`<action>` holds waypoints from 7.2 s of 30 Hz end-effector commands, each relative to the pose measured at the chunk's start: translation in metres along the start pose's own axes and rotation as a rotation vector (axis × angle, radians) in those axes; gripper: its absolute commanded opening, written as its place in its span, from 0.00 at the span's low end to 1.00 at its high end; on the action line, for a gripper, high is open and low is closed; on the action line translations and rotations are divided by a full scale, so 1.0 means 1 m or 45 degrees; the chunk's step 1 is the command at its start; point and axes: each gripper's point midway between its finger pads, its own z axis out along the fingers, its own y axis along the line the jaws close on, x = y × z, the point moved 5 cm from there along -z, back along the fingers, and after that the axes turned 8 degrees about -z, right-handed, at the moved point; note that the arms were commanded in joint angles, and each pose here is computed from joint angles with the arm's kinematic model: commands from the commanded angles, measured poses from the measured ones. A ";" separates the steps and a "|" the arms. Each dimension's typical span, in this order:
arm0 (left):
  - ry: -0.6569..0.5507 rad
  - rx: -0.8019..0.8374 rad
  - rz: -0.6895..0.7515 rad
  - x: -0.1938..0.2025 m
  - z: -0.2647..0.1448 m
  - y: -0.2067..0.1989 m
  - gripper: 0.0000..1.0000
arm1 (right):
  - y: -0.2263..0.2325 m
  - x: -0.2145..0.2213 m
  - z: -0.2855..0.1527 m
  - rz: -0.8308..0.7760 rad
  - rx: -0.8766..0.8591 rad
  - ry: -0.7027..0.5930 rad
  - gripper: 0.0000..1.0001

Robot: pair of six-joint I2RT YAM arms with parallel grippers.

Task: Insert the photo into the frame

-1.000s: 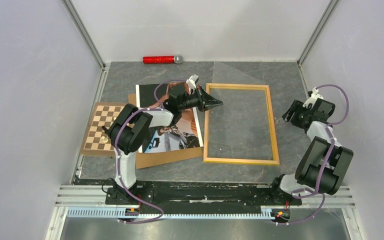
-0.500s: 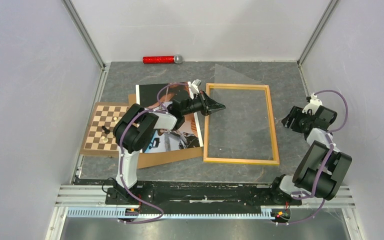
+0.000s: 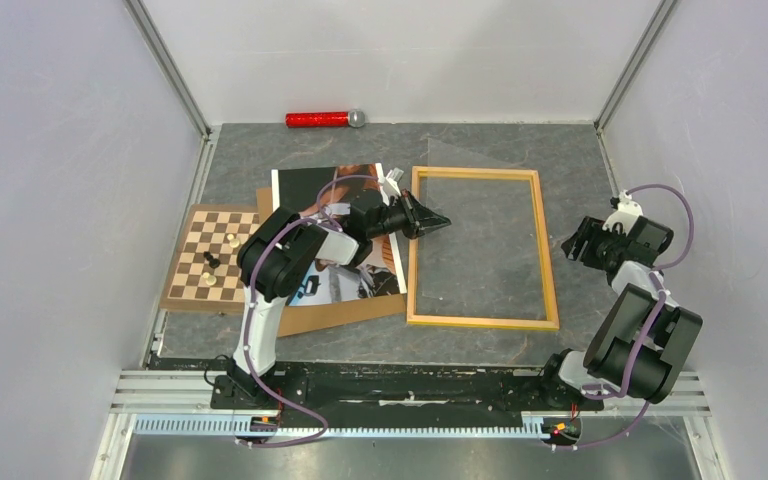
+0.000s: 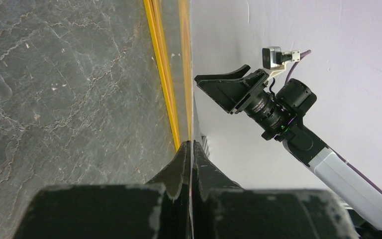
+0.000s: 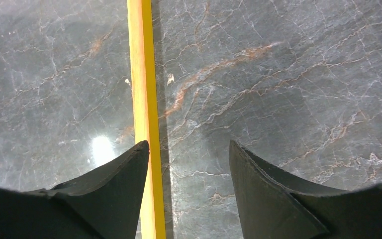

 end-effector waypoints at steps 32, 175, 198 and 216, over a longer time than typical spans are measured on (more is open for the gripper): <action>0.022 0.052 -0.013 0.007 0.003 -0.014 0.02 | -0.003 -0.005 -0.002 -0.029 -0.017 -0.063 0.62; 0.233 -0.044 -0.234 0.028 0.010 0.007 0.02 | -0.007 0.017 0.003 -0.014 -0.019 0.000 0.61; 0.245 -0.202 -0.171 0.038 0.012 0.043 0.02 | 0.010 0.040 0.023 -0.020 -0.090 0.127 0.59; 0.243 -0.309 -0.083 0.040 0.012 0.049 0.02 | 0.015 0.043 0.026 -0.025 -0.114 0.145 0.57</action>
